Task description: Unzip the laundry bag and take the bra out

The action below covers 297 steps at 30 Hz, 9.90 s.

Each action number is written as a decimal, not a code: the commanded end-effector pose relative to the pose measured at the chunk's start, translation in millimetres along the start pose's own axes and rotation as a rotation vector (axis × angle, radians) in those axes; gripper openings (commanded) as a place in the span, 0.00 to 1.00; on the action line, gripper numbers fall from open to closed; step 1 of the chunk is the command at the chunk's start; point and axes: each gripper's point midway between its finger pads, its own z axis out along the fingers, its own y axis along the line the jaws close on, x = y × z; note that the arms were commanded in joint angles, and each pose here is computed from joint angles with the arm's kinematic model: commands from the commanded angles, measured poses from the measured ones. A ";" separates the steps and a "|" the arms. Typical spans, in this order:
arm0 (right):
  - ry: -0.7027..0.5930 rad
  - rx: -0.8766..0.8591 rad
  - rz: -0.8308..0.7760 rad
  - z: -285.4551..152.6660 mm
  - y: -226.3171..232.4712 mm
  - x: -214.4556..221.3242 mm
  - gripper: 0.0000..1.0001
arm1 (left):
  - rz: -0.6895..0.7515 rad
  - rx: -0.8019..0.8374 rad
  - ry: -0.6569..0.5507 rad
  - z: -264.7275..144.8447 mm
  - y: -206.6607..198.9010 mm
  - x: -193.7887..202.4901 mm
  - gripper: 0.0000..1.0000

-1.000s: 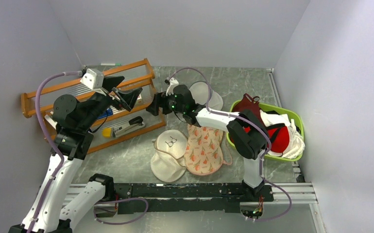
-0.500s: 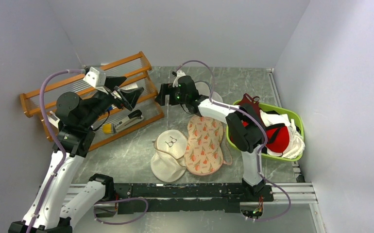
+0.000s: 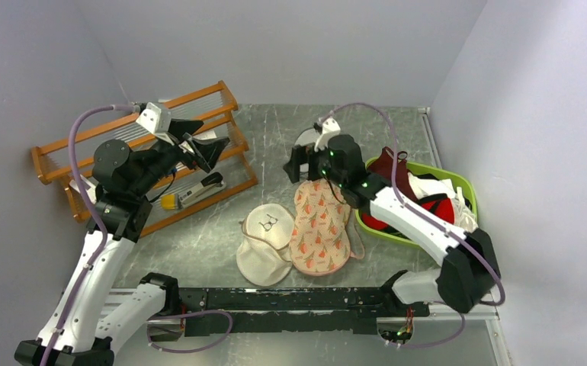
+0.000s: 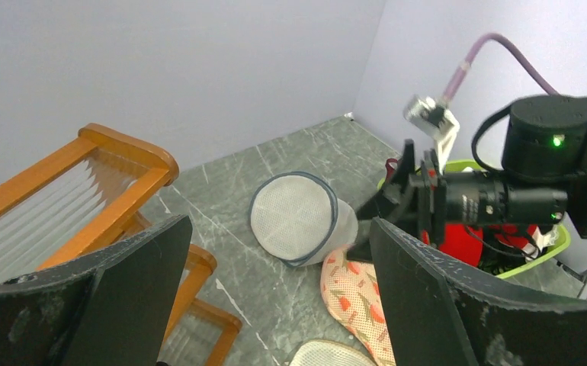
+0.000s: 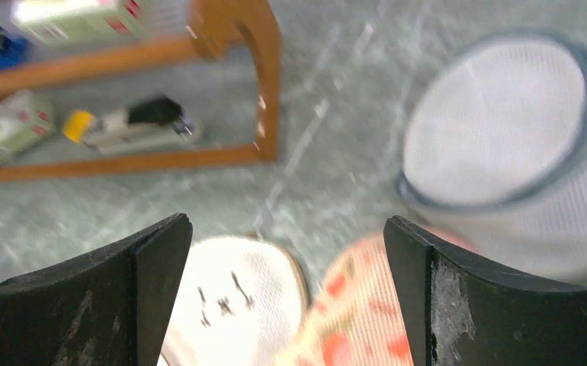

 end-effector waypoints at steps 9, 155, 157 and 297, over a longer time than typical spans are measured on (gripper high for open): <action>0.265 0.258 0.066 -91.0 -60.6 124.0 1.00 | -0.068 0.133 0.074 23.5 -19.9 28.6 0.98; 0.110 -0.283 0.372 -87.2 83.0 198.1 0.76 | -0.011 -0.391 0.734 132.4 -91.6 241.7 0.07; 0.096 -0.295 0.388 -83.9 87.4 193.5 0.68 | -0.029 -0.355 0.740 134.3 -97.3 242.2 0.07; -0.023 0.175 0.347 -88.4 -24.1 82.2 0.22 | 0.426 0.555 0.615 85.8 -161.9 250.4 0.07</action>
